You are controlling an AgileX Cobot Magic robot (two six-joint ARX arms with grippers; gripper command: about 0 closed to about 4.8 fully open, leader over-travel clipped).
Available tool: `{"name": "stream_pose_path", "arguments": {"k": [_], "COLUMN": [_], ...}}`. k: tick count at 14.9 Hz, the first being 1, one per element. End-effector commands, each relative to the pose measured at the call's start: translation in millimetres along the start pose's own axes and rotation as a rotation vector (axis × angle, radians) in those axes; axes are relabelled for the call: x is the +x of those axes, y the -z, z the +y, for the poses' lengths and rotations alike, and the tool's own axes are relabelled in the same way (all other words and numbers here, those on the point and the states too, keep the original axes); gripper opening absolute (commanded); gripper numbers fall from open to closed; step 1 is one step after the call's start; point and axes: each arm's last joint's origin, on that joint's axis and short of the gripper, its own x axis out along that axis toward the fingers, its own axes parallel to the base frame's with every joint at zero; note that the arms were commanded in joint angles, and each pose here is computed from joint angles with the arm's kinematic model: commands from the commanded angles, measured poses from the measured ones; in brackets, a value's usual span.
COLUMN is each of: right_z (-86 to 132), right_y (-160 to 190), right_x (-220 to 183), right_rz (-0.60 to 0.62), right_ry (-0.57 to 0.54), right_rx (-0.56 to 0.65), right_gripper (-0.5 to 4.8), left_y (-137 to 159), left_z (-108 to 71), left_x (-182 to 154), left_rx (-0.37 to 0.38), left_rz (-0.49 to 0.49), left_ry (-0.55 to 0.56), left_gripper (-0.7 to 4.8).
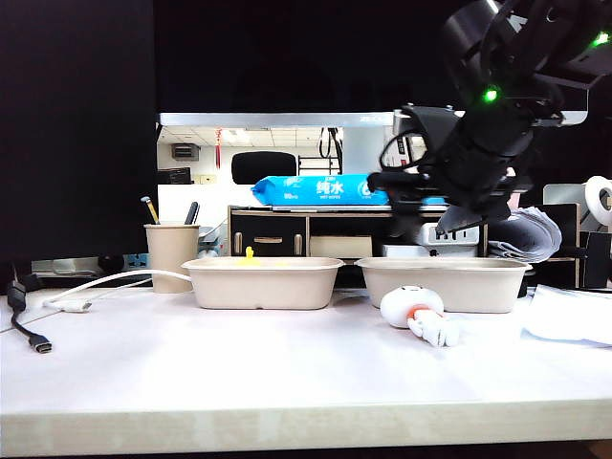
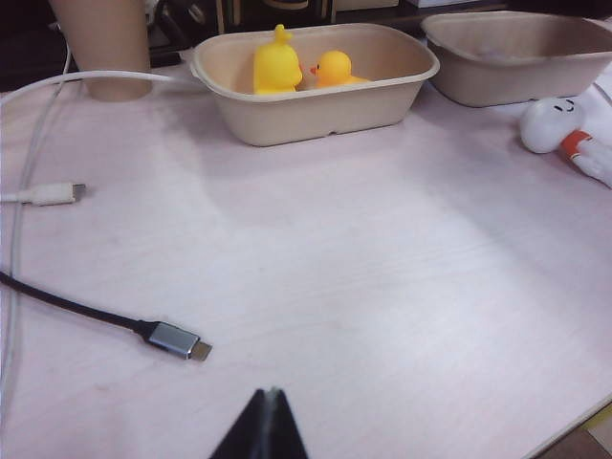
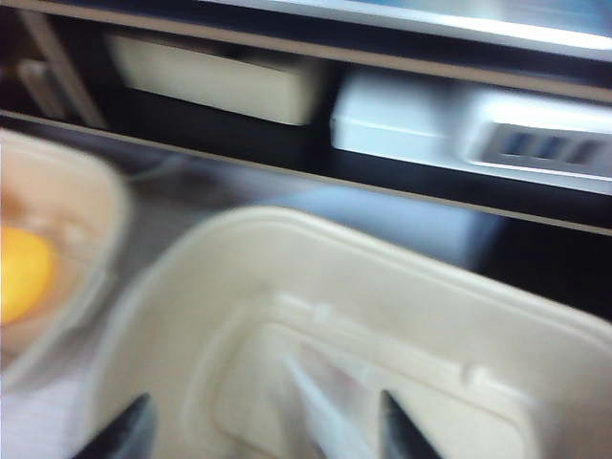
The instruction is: Put the dolls with similar colors into the same paper box, while dolls with different colors go into separate paper boxes.
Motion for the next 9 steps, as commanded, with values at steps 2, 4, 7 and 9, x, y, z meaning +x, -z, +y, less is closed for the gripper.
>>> {"name": "stream_pose_path", "arguments": {"k": [2, 4, 7, 9], "right_z": [0, 2, 13, 18], "right_y": [-9, -12, 15, 34], "right_x": [-18, -41, -85, -95], "right_rz": [0.021, 0.037, 0.007, 0.02], "right_ry": [-0.022, -0.049, -0.123, -0.117], "right_rx": [-0.005, -0.014, -0.027, -0.032], "right_gripper": [3.21, 3.89, 4.09, 4.09], "left_y": [-1, -1, -2, -2], "left_z": [0.0, 0.0, 0.0, -0.1], "left_x": [0, 0, -1, -1], "left_rx": [0.003, 0.004, 0.004, 0.004], "left_rz": [-0.008, -0.007, -0.019, -0.023], "left_ry": [0.002, 0.002, 0.002, 0.002], "left_gripper": [-0.05, -0.05, -0.05, -0.05]}}
